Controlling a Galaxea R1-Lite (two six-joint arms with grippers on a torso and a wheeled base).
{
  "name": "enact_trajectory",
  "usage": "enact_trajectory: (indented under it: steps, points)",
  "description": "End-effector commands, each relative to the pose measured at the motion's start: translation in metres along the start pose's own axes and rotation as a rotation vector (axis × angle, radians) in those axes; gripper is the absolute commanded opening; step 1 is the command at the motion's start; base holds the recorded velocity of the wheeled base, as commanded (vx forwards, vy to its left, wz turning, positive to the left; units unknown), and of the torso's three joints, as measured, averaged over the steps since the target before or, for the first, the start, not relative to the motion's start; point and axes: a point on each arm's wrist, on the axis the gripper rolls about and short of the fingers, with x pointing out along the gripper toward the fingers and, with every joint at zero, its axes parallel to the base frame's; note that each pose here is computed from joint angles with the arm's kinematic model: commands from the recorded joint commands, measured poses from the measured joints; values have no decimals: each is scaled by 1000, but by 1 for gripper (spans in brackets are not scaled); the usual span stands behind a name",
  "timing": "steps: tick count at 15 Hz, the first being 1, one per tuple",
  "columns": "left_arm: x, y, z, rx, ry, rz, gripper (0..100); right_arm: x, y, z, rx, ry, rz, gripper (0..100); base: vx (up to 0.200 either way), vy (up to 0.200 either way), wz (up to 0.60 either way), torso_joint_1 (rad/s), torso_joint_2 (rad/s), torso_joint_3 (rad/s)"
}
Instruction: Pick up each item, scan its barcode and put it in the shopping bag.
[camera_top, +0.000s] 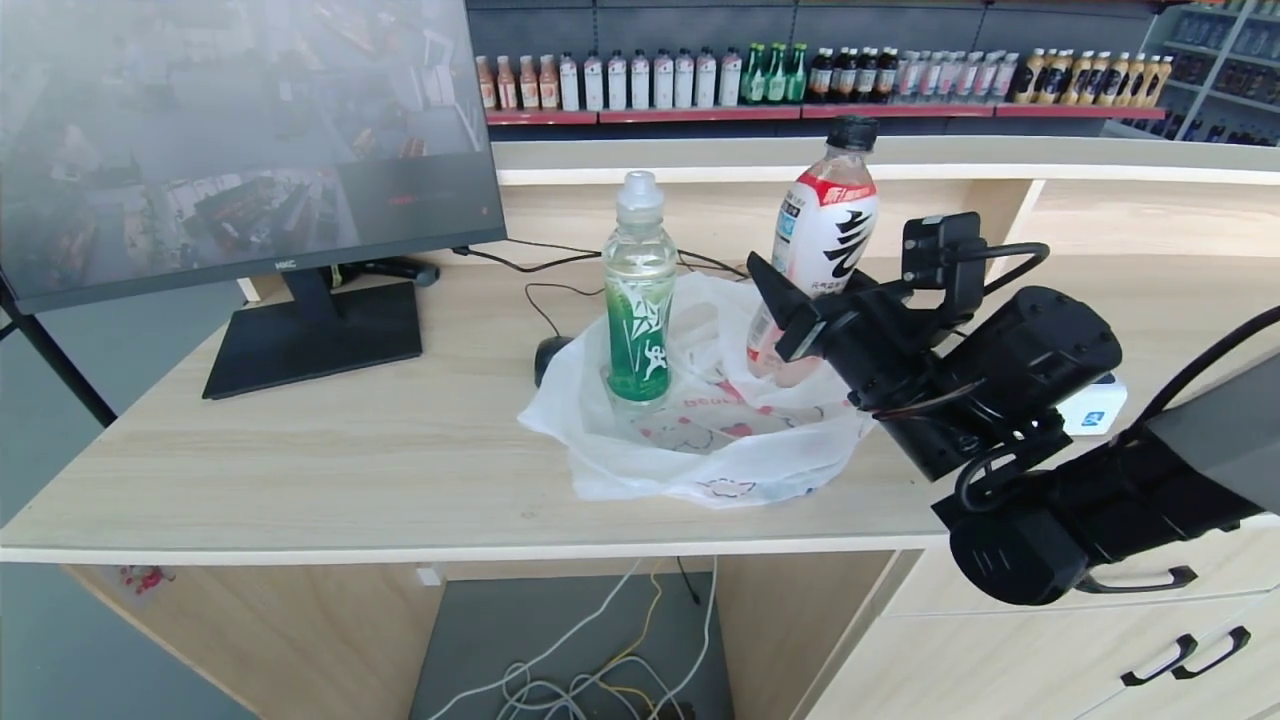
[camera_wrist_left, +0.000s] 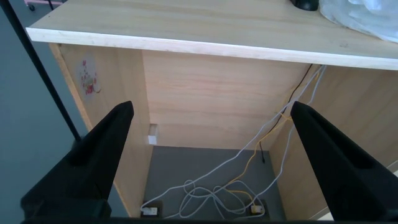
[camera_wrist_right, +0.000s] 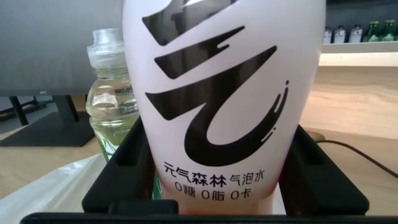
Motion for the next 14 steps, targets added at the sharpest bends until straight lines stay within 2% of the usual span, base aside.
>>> enact_trajectory:
  steps: [1,6,14]
  points:
    - [0,0,0,-1,1,2,100,6,-6,-17,-5,18,-13,0,0,0,0,0,0,0]
    - [0,0,0,-1,1,2,100,12,-9,-35,-9,37,-19,0,0,0,0,0,0,0]
    - [0,0,0,-1,1,2,100,12,-9,-42,-7,49,-19,0,0,0,0,0,0,0]
